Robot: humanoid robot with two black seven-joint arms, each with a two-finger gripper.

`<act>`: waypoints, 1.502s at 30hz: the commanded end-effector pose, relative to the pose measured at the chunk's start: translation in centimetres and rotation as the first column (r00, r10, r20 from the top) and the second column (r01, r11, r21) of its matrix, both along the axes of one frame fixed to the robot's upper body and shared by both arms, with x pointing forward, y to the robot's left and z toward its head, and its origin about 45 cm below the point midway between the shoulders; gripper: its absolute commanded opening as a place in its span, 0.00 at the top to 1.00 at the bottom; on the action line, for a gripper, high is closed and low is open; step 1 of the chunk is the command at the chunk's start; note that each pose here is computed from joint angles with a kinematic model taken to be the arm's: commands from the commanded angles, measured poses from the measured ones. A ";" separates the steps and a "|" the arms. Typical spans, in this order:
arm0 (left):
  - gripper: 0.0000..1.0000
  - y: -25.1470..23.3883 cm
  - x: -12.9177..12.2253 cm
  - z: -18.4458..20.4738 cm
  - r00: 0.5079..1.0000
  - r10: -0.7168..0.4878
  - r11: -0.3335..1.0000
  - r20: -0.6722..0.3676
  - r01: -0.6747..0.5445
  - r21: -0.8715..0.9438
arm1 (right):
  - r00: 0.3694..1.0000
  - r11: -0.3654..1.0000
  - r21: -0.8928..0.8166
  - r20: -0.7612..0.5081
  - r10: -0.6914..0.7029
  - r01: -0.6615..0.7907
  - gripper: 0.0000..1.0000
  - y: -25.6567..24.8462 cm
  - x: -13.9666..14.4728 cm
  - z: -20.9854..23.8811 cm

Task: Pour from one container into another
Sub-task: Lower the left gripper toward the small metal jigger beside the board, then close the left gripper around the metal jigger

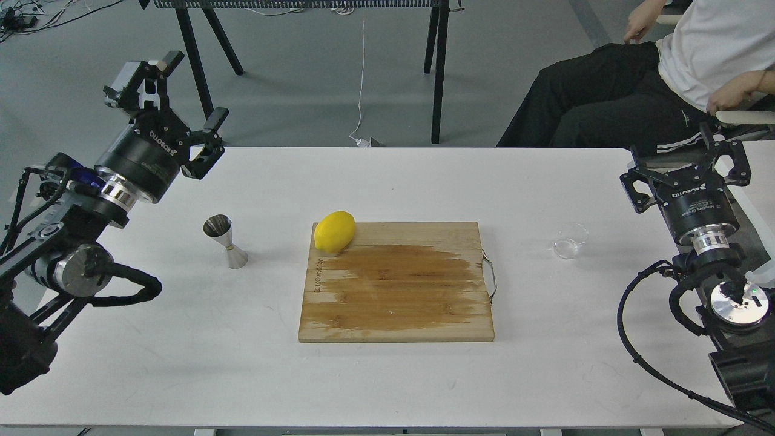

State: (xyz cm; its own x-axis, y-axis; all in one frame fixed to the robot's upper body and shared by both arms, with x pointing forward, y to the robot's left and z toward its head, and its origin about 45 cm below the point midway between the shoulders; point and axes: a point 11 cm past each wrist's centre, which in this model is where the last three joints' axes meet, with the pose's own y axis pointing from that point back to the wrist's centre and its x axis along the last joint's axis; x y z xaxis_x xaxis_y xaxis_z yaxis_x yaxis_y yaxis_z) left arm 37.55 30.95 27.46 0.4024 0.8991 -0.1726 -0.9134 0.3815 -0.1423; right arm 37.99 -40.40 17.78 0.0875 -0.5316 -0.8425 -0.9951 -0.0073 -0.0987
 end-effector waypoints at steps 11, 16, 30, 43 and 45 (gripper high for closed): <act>0.09 1.8 -8.6 -4.1 0.970 -0.143 0.724 0.196 -0.033 0.689 | 0.999 0.999 0.007 -0.038 -0.033 0.033 0.00 -1.1 -1.7 -1.7; 0.12 3.4 -11.3 -9.0 0.950 -0.232 0.356 0.210 -0.118 0.927 | 0.999 0.999 0.005 -0.039 -0.031 0.032 0.00 -1.0 -1.7 -1.7; 0.21 8.4 -11.6 -21.3 0.982 -0.183 -0.053 0.041 -0.052 0.997 | 0.998 0.999 0.003 -0.049 -0.034 0.034 0.00 -1.2 -2.0 -2.1; 0.28 5.6 -7.8 -23.7 0.981 -0.193 -0.096 0.020 -0.039 0.995 | 0.998 0.999 0.002 -0.053 -0.037 0.037 0.00 -1.3 -2.1 -2.2; 0.28 5.3 -7.0 -23.2 0.980 -0.198 -0.094 0.035 -0.054 0.994 | 0.998 0.999 0.002 -0.054 -0.037 0.037 0.00 -1.3 -2.1 -2.2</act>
State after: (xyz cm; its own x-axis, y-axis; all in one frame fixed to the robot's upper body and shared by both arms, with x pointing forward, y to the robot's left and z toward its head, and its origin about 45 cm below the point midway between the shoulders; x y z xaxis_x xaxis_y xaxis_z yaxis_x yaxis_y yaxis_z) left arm 29.68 36.77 3.90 0.3898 0.0096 0.9208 -0.8861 0.2762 0.3722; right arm 35.90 -41.65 15.59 0.0232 -0.5310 -0.8471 -0.9985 0.0297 -0.0459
